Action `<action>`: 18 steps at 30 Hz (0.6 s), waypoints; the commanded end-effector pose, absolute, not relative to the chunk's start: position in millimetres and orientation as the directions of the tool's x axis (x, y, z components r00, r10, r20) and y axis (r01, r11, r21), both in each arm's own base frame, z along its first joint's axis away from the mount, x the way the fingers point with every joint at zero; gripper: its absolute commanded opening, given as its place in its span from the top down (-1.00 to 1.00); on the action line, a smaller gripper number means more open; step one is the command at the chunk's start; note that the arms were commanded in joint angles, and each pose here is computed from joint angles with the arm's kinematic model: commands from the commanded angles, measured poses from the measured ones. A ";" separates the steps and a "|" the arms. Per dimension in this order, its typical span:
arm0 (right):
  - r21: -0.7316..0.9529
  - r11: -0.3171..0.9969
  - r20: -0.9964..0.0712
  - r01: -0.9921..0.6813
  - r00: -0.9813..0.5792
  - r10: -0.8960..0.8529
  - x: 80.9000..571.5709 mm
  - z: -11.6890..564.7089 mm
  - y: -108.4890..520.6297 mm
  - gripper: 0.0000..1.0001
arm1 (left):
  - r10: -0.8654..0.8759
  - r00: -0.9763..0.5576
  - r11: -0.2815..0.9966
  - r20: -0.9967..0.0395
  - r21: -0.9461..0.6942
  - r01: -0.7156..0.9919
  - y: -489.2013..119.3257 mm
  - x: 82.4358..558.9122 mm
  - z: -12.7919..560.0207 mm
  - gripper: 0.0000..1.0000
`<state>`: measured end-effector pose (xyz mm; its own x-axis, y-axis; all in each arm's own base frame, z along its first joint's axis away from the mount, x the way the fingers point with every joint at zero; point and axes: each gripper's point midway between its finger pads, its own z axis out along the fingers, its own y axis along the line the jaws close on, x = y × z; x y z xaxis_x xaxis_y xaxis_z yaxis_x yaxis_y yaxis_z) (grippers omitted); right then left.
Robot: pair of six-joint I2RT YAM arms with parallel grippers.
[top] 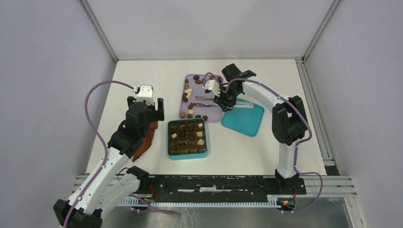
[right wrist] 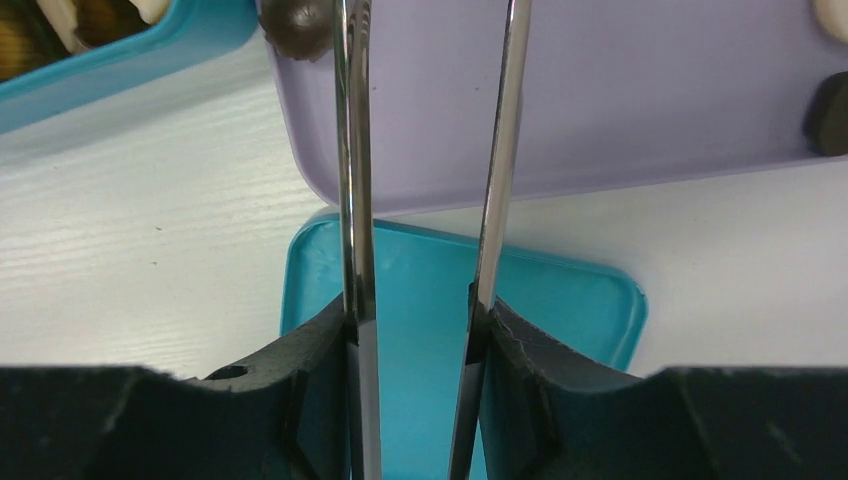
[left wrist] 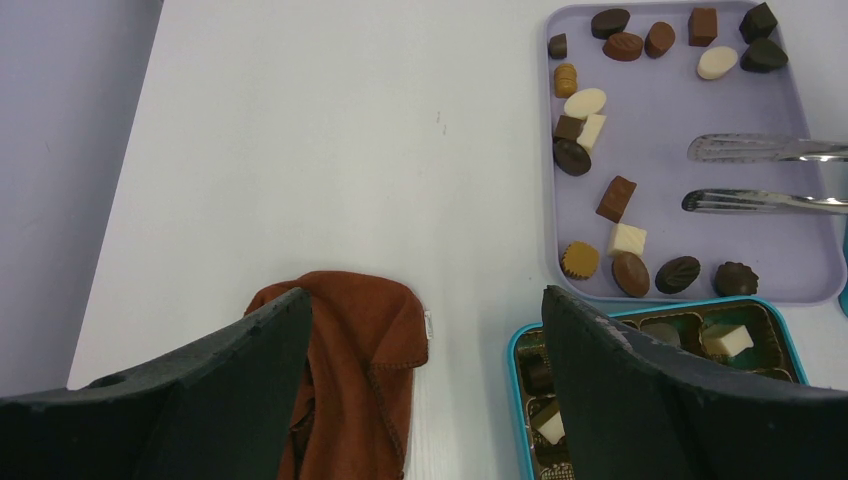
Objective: Pack the chocolate
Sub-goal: Pick up the fake chocolate from the plate.
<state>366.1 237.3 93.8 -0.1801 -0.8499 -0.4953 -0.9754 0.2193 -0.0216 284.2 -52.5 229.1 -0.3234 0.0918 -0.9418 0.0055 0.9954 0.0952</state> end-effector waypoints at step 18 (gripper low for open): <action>0.023 0.243 -0.467 -0.970 -0.225 -0.855 381.2 75.2 256.9 0.01 | 0.100 -0.290 0.995 -0.952 0.099 0.019 -53.6 287.9 239.2 -0.80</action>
